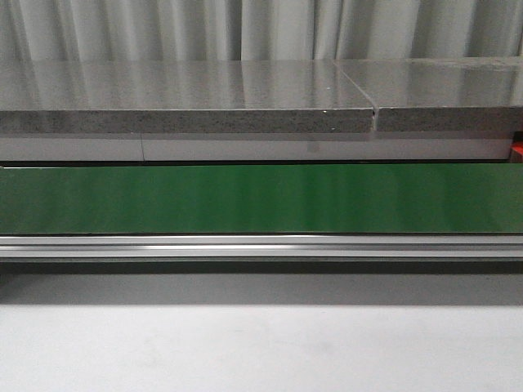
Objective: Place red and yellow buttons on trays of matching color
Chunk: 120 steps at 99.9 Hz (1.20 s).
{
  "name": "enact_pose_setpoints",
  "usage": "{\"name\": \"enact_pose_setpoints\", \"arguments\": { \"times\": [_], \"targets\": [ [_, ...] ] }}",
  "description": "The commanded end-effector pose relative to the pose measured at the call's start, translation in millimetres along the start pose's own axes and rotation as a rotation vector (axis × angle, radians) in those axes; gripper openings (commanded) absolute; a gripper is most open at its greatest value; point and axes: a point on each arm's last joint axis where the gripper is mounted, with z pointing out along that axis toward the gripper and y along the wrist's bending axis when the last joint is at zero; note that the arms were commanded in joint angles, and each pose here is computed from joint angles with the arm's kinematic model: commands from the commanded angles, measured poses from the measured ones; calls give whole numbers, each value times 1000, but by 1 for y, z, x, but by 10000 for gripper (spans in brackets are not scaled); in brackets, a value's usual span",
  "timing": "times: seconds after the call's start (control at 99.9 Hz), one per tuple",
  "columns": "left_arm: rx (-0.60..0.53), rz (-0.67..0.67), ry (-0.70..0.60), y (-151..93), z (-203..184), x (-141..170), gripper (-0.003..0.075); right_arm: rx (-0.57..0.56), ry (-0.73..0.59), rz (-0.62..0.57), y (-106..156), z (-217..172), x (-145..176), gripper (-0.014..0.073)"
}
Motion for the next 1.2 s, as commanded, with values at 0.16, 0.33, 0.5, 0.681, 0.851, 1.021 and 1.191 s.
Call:
{"name": "enact_pose_setpoints", "arguments": {
  "times": [0.16, 0.33, 0.5, 0.681, 0.851, 1.021, 1.191],
  "targets": [
    [14, -13, -95, -2, -4, -14, -19, 14, -82, -12, -1, -5, -13, -68],
    [14, -13, -99, -2, -4, -15, -19, 14, -82, -12, -1, -5, -13, -68],
    [15, -15, -99, -2, -4, -15, -19, 14, -82, -12, -1, -5, -13, -68],
    [17, -19, -95, -2, -4, -14, 5, 14, -82, -12, -1, -5, -13, -68],
    [17, -19, -95, -2, -4, -14, 285, 14, -82, -12, -1, -5, -13, -68],
    [17, -19, -103, -2, -4, -15, 657, 14, -82, -12, -1, -5, -13, -68],
    [13, -11, -107, -2, -4, -15, 669, 14, -82, -12, -1, -5, -13, -68]
  ]
}}
